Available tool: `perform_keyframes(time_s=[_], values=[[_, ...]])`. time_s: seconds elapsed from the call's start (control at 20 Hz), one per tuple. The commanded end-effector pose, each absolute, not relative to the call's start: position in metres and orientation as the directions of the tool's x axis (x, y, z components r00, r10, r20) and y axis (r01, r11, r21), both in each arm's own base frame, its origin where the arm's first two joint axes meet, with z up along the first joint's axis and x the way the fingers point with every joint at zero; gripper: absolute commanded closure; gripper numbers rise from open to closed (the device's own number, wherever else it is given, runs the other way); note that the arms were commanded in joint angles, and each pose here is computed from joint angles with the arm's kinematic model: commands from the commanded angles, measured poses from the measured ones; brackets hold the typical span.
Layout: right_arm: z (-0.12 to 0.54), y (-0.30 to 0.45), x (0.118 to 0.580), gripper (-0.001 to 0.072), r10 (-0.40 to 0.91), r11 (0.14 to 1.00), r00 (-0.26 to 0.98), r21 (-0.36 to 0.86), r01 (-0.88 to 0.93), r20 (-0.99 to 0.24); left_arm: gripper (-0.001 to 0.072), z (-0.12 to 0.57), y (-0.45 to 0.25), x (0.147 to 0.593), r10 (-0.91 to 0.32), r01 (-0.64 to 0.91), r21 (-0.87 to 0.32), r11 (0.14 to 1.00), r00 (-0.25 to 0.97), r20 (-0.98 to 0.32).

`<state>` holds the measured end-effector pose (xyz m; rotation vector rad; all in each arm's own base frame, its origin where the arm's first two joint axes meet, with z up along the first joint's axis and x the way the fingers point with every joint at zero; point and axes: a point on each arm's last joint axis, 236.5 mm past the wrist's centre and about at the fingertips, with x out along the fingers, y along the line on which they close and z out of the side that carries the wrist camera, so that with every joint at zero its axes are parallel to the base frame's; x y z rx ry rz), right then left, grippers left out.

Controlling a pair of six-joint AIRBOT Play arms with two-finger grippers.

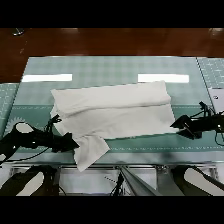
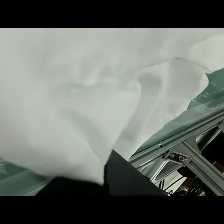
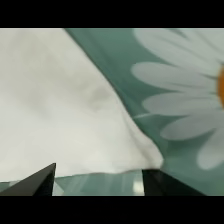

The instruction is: Fold the shirts.

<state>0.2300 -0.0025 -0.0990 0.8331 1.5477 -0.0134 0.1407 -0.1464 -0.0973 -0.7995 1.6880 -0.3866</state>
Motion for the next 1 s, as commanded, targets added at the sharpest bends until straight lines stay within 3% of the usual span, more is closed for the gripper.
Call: perform_keyframes(time_s=[0.0,0.05,0.1,0.15,0.2,0.4,0.6,0.95], values=[[-0.106,0.01,0.255,0.0091,0.482,0.735,0.141,0.487,0.472,-0.865,0.0688,-0.097,-0.147,0.144,-0.687,-0.304,-0.638,0.708,-0.082,-0.722],[-0.106,0.014,0.259,0.0114,0.486,0.735,0.15,0.495,0.464,-0.861,0.0688,-0.097,-0.147,0.144,-0.687,-0.296,-0.641,0.708,-0.081,-0.722],[-0.104,0.018,0.262,0.0283,0.487,0.747,0.149,0.499,0.439,-0.86,0.0688,-0.097,-0.147,0.145,-0.689,-0.288,-0.645,0.708,-0.08,-0.721],[-0.1,0.021,0.264,0.0556,0.492,0.767,0.145,0.506,0.394,-0.858,0.0688,-0.096,-0.147,0.146,-0.689,-0.275,-0.649,0.709,-0.077,-0.721],[-0.094,0.022,0.268,0.0689,0.496,0.777,0.148,0.513,0.364,-0.856,0.0688,-0.093,-0.147,0.149,-0.692,-0.258,-0.656,0.709,-0.073,-0.718],[-0.059,0.012,0.294,0.0689,0.488,0.803,0.179,0.52,0.29,-0.854,0.0688,-0.063,-0.128,0.192,-0.704,-0.23,-0.691,0.686,0.033,-0.71],[-0.024,0.001,0.334,0.0689,0.475,0.811,0.267,0.535,0.237,-0.838,0.0688,-0.024,-0.091,0.256,-0.667,-0.212,-0.707,0.675,0.234,-0.707],[-0.015,0.022,0.402,0.0689,0.531,0.776,0.326,0.604,0.184,-0.782,0.0688,-0.014,-0.084,0.337,-0.696,-0.223,-0.74,0.635,0.251,-0.673]])
